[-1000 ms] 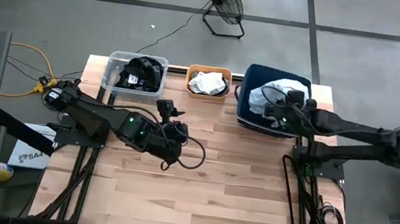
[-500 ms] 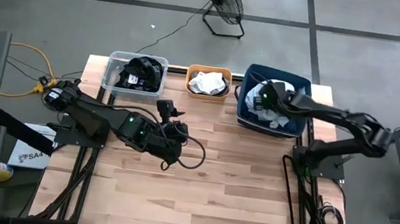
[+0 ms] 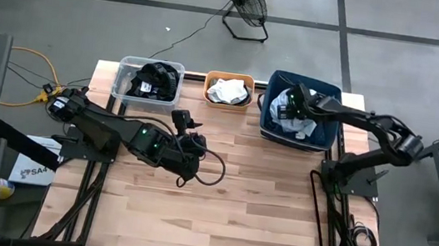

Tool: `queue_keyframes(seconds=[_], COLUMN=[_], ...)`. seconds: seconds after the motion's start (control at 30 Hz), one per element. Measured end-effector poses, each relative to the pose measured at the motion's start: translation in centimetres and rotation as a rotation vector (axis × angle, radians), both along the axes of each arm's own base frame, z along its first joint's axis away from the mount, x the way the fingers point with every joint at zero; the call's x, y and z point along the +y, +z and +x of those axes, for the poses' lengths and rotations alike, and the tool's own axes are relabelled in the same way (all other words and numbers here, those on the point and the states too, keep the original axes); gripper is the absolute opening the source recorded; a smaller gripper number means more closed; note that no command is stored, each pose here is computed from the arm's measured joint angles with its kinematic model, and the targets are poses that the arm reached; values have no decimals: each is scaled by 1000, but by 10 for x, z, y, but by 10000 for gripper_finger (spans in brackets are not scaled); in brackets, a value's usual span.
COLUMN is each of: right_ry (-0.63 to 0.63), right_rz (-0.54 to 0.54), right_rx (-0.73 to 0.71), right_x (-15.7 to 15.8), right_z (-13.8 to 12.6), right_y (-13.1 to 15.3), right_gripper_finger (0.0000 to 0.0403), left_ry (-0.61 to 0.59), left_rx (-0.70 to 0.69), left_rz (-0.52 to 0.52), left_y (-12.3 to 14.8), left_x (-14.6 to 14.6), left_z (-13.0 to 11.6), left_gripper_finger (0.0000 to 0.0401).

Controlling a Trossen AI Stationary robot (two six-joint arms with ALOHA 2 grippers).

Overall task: Pick & Place Cloths
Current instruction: Put the white patterned shirt into the blue bin, then return to Home Position

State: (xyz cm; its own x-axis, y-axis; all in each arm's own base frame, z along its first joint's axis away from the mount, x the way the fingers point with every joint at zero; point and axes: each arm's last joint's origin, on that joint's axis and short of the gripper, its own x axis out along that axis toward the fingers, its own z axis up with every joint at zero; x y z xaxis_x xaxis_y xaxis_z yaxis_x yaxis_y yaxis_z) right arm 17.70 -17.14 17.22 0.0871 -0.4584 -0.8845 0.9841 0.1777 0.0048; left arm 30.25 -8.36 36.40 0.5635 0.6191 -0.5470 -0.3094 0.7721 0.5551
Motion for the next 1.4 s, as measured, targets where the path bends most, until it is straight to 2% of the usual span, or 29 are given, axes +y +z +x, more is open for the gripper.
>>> queue_keyframes(seconds=[0.13, 0.3, 0.47, 0.53, 0.77, 1.07, 1.23, 1.4], right_ry=[51, 114, 138, 129, 111, 81, 99, 79], right_rz=[-35, -90, -142, -164, -189, -165, -157, -205], right_rx=[-21, -75, -161, -175, -203, -214, -231, -268], right_x=[9, 19, 28, 31, 45, 62, 79, 96], right_z=[0, -4, -12, -17, -34, -54, -64, -75], right_y=[12, 33, 54, 60, 76, 86, 92, 101], right_gripper_finger=[211, 290, 377, 393, 377, 381, 382, 380], left_ry=[13, 15, 15, 13, -3, -14, -10, 20], left_rx=[-12, -13, -14, -13, -2, 6, 37, 29], left_rz=[-11, -14, -14, -18, -42, -56, -40, -10], left_y=[0, 0, 0, 0, -1, -2, -3, -3], left_x=[0, 0, 0, 0, -1, -1, 0, 2], left_z=[0, 0, 0, 0, 0, 0, -2, -4], left_gripper_finger=[292, 292, 292, 292, 292, 292, 292, 292])
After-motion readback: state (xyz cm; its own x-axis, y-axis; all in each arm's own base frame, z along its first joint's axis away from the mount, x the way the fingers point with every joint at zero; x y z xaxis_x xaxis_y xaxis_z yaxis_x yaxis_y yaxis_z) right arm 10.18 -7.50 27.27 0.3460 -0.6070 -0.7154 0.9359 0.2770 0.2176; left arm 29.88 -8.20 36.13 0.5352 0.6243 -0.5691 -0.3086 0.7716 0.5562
